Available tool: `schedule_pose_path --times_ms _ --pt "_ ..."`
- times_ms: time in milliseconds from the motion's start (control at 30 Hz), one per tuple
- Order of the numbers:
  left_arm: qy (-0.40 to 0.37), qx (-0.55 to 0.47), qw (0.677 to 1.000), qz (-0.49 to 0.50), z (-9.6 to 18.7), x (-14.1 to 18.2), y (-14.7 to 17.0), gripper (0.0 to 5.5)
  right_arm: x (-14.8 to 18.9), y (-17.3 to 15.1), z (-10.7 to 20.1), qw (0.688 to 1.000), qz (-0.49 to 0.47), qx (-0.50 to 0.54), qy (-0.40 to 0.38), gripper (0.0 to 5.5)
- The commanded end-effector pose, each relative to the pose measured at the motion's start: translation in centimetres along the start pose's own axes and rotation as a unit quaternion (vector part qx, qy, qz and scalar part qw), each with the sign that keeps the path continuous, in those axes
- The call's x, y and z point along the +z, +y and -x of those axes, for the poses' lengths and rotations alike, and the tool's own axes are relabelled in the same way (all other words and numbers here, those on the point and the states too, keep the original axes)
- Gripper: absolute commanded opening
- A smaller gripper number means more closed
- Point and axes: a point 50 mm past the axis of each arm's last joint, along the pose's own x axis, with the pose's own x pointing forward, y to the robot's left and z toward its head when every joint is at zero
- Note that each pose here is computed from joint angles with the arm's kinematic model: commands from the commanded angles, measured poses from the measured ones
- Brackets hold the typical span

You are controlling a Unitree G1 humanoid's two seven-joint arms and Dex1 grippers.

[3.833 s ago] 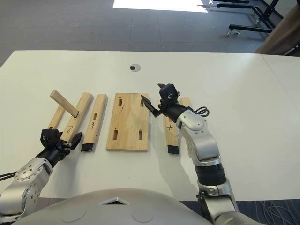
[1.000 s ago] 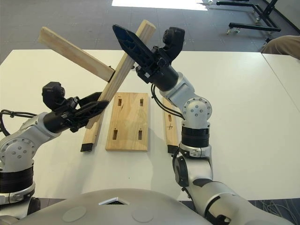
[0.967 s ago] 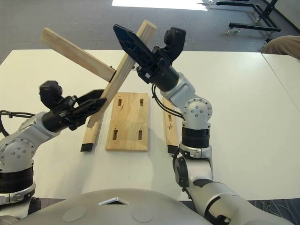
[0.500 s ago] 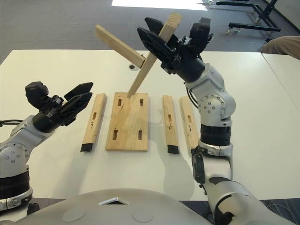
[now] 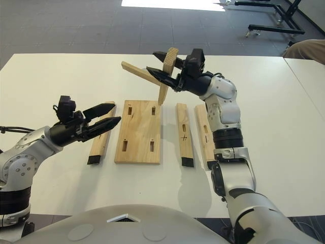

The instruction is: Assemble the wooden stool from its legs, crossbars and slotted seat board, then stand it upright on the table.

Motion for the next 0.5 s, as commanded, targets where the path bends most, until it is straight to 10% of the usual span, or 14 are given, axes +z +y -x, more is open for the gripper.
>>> schedule_pose_path --times_ms 33,500 --pt "0.064 0.001 0.998 -0.020 -0.7 -1.6 0.0 4.06 0.4 0.3 -0.6 0.999 -0.015 0.033 -0.008 2.06" --pt "0.158 -0.016 0.987 -0.008 -1.0 -5.2 -0.1 4.06 -1.7 -0.3 -0.5 0.997 -0.056 0.045 -0.002 2.06"
